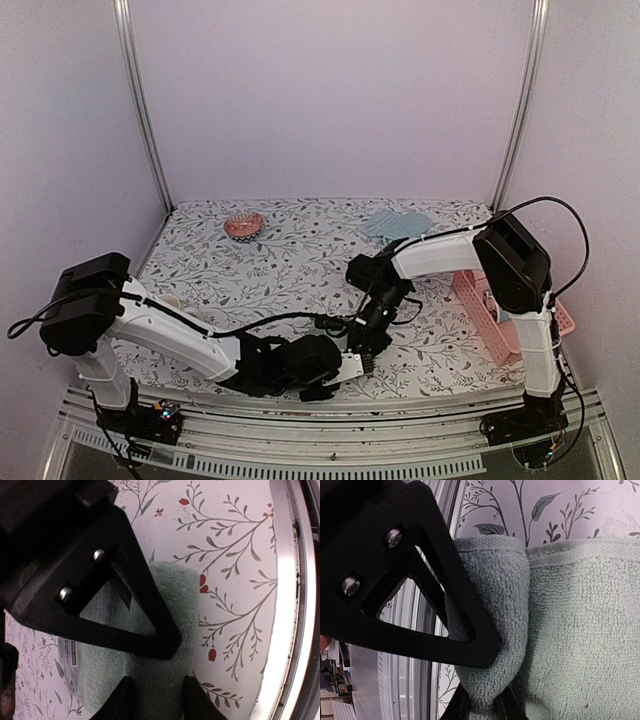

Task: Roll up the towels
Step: Roll the towel at the center of the board.

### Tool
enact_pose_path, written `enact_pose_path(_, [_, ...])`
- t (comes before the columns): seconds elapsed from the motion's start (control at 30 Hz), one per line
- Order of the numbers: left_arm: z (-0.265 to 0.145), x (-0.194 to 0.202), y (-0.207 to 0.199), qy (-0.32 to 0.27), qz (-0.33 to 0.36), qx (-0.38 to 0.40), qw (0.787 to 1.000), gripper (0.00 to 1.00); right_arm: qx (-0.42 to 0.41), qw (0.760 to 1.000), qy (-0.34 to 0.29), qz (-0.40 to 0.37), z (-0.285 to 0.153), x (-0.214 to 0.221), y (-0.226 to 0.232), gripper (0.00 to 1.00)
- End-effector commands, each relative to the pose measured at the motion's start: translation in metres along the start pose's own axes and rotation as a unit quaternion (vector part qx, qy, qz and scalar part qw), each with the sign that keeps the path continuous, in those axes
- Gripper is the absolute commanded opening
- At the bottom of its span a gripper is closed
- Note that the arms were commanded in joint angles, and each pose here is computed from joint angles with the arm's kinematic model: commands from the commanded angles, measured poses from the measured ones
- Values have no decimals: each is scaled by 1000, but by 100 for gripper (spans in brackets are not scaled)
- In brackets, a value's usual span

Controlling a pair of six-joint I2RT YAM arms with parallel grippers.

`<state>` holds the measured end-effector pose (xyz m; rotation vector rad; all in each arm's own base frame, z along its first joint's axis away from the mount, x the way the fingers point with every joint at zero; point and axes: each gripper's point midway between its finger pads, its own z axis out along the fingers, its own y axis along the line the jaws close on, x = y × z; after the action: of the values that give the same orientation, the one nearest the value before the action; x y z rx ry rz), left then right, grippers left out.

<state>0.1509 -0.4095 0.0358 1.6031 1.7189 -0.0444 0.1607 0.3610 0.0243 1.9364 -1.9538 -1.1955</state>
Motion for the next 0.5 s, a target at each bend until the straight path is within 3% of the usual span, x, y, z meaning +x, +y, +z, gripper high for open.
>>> enact_pose_path(0.0, [3, 3, 1, 3, -10, 17, 1000, 28, 16, 997, 66, 21, 3, 31, 0, 22])
enact_pose_path(0.1, [5, 9, -3, 15, -13, 26, 999, 20, 6, 999, 33, 3, -16, 14, 15, 34])
enact_pose_path(0.23, [4, 12, -6, 22, -30, 40, 999, 16, 6, 1000, -11, -9, -39, -3, 20, 36])
enact_pose_path(0.33, [1, 12, -5, 24, -48, 46, 997, 15, 37, 999, -31, 18, -52, -5, -5, 36])
enact_pose_path(0.47, [-4, 11, -4, 23, -63, 51, 996, 14, 104, 991, 14, 78, -41, 15, -56, 34])
